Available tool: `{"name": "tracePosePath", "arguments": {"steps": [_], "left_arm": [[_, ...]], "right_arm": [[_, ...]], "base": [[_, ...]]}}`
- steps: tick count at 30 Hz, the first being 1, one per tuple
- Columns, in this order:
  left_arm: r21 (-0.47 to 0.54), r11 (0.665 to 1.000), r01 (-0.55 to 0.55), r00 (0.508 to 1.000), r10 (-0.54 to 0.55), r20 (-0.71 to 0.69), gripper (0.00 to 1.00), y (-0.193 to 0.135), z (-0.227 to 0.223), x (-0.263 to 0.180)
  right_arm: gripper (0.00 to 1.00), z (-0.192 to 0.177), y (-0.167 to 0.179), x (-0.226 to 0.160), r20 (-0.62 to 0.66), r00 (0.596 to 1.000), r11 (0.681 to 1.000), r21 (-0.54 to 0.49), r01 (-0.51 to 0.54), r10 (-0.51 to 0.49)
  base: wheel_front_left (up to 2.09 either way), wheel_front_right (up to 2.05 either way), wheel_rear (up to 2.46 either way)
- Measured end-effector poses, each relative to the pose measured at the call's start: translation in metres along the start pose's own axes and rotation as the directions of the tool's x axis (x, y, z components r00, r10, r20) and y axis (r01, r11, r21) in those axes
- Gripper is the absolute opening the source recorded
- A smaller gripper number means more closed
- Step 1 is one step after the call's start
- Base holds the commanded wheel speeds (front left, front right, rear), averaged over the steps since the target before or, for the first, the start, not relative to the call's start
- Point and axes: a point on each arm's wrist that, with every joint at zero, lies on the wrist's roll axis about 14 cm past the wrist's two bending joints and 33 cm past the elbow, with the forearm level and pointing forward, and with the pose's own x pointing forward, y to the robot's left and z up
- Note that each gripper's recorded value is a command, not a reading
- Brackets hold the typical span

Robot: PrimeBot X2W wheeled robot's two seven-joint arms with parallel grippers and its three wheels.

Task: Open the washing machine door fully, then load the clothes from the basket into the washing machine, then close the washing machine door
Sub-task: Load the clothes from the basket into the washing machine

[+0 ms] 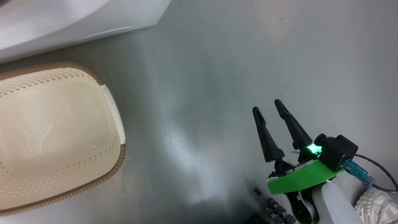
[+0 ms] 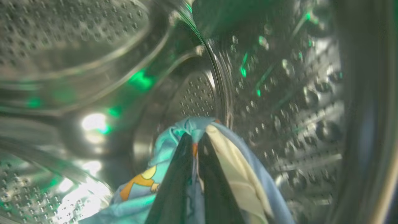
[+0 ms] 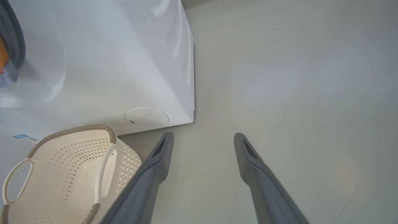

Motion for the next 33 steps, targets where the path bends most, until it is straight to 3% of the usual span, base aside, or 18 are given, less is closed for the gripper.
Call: {"name": "tracePosePath", "arguments": {"steps": [3, 4, 5, 14, 33], "left_arm": [[-0.012, 1.000, -0.019, 0.998, 0.018, -0.057, 0.00, 0.003, -0.018, -0.011], [-0.019, 0.999, -0.033, 0.997, 0.031, -0.076, 0.38, 0.006, -0.024, -0.014], [-0.022, 0.999, -0.036, 0.996, 0.034, -0.086, 1.00, 0.006, -0.026, -0.015], [-0.028, 0.997, -0.071, 0.983, 0.065, -0.173, 1.00, 0.014, -0.041, -0.028], [-0.075, 0.991, -0.114, 0.969, 0.094, -0.227, 1.00, 0.010, -0.022, -0.064]], "right_arm": [[1.00, 0.000, 0.001, 0.000, 0.001, 1.000, 1.000, 0.001, -0.003, 0.003], [1.00, 0.001, 0.001, 0.000, 0.002, 1.000, 1.000, 0.002, -0.004, 0.004], [1.00, 0.001, 0.002, 0.000, 0.003, 1.000, 1.000, 0.002, -0.004, 0.004], [1.00, 0.005, 0.007, 0.006, 0.017, 1.000, 1.000, 0.005, -0.021, 0.021], [1.00, 0.025, 0.029, 0.022, 0.078, 0.993, 0.996, -0.015, -0.089, 0.090]], "base": [[0.00, 0.00, 0.00], [0.00, 0.00, 0.00], [0.00, 0.00, 0.00], [0.00, 0.00, 0.00], [0.00, 0.00, 0.00]]}}
